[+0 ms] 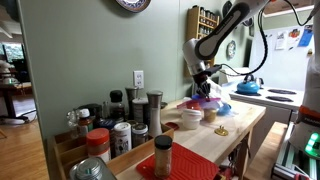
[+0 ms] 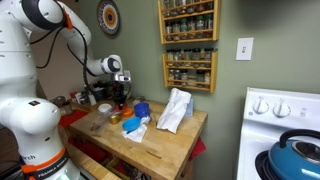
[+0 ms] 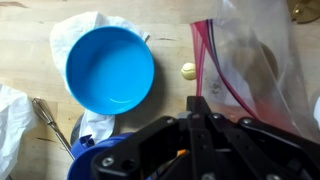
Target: Put the orange cup in the zip lock bag
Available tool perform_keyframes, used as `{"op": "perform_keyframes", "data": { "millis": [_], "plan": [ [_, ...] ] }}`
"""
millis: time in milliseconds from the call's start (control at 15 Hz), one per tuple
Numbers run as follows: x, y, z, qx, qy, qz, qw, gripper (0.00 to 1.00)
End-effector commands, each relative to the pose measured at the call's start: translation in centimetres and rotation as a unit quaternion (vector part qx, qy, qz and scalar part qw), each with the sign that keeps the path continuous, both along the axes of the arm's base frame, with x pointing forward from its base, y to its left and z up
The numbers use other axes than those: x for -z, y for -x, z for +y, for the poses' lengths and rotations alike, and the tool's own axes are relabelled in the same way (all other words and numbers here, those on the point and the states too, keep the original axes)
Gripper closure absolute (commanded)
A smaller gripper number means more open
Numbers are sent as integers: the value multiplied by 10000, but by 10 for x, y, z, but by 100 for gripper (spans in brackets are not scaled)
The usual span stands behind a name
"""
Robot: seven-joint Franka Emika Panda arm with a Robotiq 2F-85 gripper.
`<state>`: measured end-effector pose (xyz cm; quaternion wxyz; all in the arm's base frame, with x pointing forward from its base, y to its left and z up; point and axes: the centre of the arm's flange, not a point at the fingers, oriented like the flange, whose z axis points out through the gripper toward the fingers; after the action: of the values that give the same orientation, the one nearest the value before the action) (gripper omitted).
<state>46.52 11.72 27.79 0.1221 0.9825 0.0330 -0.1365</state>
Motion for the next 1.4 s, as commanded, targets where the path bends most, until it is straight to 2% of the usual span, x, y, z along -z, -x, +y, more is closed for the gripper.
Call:
{"op": "perform_keyframes", "data": {
  "millis": [0,333,467,667,733,800,1067,1333],
  "plan": [
    [-37,9,-7,-158,-144,-169,9996,100],
    [-81,13,-16,-294,-269,-603,9974,100],
    [-93,13,-22,-289,-474,-732,9958,100],
    [-106,11,-40,-123,-1015,-888,9908,100],
    [-107,12,-44,-33,-1011,-889,9909,100],
    [-111,13,-51,-117,-1457,-927,9849,100],
    [-120,18,-73,-412,-2432,-1234,9612,100],
    [-130,24,-91,-514,-2987,-1470,9415,100]
  ]
}}
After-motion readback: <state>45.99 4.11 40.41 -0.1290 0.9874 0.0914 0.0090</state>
